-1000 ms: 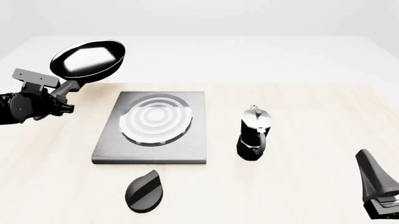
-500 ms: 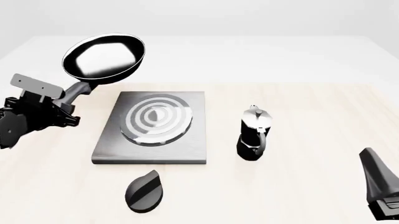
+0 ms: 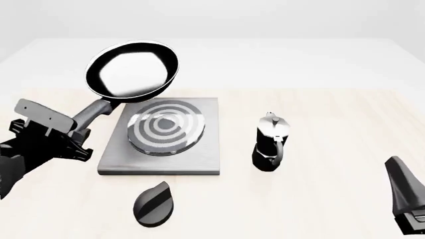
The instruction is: Turn on the stove and put the frying pan on it.
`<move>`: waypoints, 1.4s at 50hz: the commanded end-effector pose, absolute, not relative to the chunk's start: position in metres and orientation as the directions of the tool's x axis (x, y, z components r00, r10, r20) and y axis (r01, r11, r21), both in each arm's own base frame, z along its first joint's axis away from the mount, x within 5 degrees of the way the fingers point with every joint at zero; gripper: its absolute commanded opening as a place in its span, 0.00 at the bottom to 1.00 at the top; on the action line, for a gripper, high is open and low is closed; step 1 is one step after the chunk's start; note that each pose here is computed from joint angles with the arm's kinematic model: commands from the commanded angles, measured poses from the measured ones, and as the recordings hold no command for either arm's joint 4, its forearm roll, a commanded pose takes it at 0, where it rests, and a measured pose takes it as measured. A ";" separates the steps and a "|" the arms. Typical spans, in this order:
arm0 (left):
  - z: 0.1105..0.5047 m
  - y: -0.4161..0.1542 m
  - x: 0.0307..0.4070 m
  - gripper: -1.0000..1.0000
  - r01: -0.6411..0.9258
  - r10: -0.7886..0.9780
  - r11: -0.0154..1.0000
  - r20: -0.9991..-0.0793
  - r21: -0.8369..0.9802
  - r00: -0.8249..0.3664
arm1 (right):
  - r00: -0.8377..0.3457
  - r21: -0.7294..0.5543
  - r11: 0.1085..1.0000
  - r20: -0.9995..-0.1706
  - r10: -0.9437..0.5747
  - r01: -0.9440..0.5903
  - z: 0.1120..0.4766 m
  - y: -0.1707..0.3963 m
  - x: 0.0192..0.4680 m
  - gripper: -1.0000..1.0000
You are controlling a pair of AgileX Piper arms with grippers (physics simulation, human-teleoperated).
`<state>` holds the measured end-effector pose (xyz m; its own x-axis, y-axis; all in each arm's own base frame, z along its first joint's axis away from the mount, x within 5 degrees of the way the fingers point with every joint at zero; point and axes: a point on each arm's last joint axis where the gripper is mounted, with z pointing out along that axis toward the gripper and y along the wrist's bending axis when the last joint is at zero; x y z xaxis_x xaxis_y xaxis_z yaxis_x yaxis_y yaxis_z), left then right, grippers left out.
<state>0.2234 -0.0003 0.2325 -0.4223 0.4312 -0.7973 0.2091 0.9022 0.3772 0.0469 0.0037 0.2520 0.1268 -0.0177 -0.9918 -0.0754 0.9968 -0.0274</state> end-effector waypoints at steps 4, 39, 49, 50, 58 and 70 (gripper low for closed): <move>0.232 -0.014 0.195 0.00 0.227 0.393 0.917 -0.839 0.328 -0.377 | 0.130 -0.023 0.997 -0.991 -0.013 -0.076 0.253 0.004 0.047 1.00; 0.200 -0.023 0.169 0.00 0.293 0.406 0.906 -0.823 0.305 -0.398 | 0.133 -0.018 0.996 -0.991 -0.007 -0.087 0.255 0.004 0.046 1.00; 0.191 -0.023 0.167 0.00 0.300 0.407 0.905 -0.816 0.301 -0.411 | 0.134 -0.019 0.996 -0.991 -0.007 -0.085 0.255 0.004 0.046 1.00; 0.190 -0.023 0.167 0.00 0.299 0.408 0.905 -0.816 0.301 -0.411 | 0.134 -0.020 0.996 -0.991 -0.008 -0.085 0.255 0.004 0.046 1.00; 0.185 -0.024 0.166 0.00 0.304 0.409 0.904 -0.812 0.300 -0.417 | 0.134 -0.019 0.996 -0.991 -0.007 -0.086 0.255 0.004 0.046 1.00; 0.178 -0.024 0.166 0.00 0.313 0.416 0.901 -0.805 0.301 -0.423 | 0.135 -0.018 0.996 -0.991 -0.006 -0.085 0.255 0.004 0.046 1.00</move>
